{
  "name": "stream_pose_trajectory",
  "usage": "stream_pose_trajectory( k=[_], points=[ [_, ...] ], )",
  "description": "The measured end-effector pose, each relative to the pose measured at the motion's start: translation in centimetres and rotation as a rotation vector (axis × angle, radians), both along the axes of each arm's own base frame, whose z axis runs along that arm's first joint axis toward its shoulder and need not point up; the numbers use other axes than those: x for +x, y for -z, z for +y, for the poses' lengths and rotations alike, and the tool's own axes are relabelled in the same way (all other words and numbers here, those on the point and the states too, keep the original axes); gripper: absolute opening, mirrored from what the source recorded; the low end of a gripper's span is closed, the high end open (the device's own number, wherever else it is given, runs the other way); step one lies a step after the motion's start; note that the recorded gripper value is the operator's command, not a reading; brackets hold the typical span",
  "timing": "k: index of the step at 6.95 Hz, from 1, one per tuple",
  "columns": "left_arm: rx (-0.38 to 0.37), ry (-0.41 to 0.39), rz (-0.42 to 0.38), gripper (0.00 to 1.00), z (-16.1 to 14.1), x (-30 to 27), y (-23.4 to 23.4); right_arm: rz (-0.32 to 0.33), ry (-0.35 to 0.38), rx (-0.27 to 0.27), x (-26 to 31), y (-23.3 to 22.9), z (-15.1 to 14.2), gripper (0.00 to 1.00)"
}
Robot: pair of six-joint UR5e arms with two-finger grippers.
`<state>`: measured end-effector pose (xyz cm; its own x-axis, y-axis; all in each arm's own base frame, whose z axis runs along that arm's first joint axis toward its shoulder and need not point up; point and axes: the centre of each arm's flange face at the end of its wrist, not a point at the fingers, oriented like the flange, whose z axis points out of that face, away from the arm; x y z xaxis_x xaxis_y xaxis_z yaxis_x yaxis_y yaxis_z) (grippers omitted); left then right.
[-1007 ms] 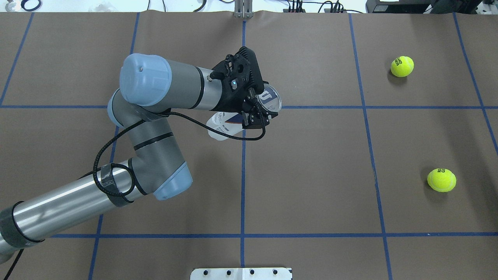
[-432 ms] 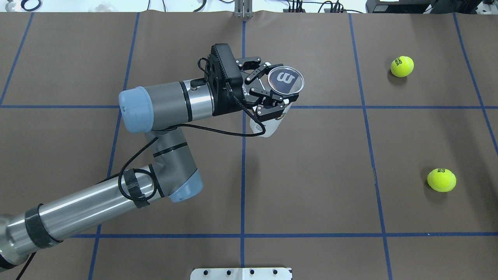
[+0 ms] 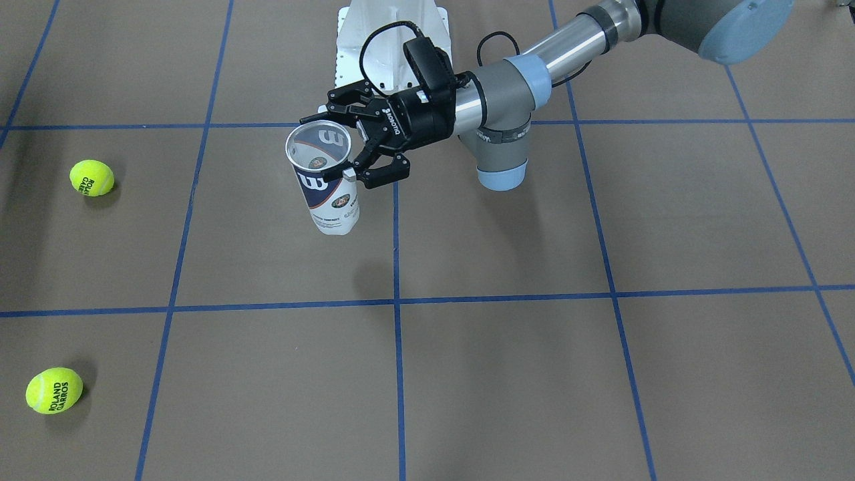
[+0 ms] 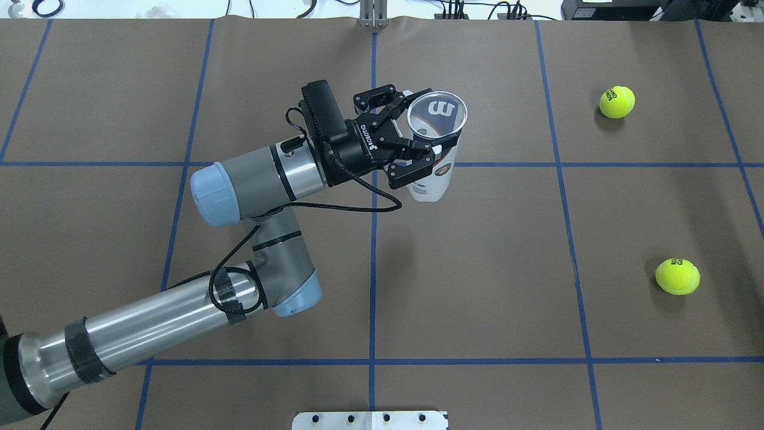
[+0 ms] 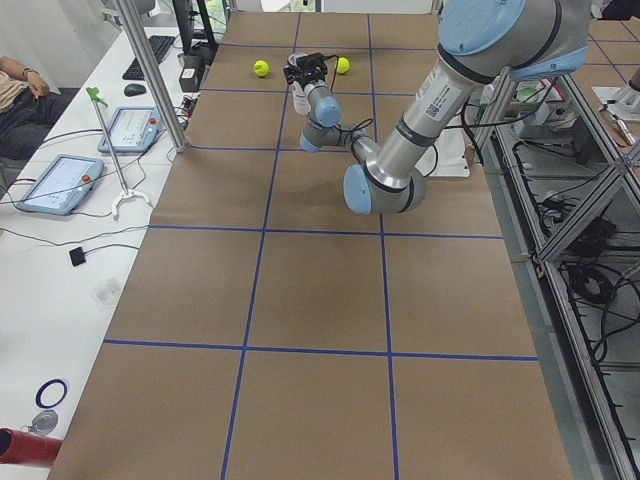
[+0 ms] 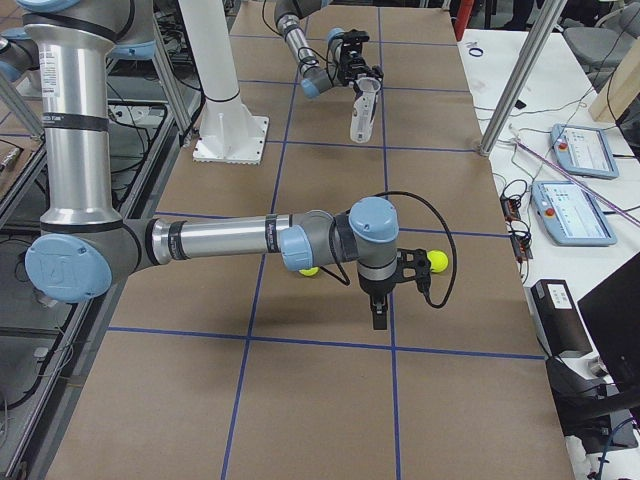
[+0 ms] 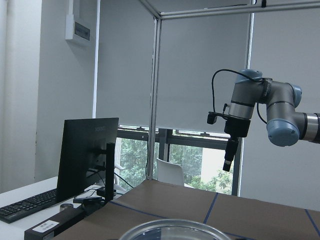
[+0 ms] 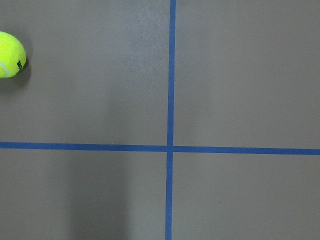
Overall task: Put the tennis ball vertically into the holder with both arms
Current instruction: 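Lower the upright can onto the table with the left gripper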
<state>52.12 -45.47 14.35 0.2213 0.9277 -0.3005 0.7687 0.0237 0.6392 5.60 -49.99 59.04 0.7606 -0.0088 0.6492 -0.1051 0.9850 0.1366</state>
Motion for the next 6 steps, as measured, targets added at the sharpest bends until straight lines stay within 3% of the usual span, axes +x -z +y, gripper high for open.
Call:
stream_pose_trajectory(
  k=[3,6],
  points=[
    [-0.007,0.006,-0.005,0.68,0.2,0.3,-6.9,-0.001,-0.002,0.004,0.0,0.3,0.0,1.00],
    [-0.016,0.003,-0.035,0.68,0.8,0.5,-10.4,-0.001,-0.004,0.006,0.0,0.5,0.1,1.00]
  ],
)
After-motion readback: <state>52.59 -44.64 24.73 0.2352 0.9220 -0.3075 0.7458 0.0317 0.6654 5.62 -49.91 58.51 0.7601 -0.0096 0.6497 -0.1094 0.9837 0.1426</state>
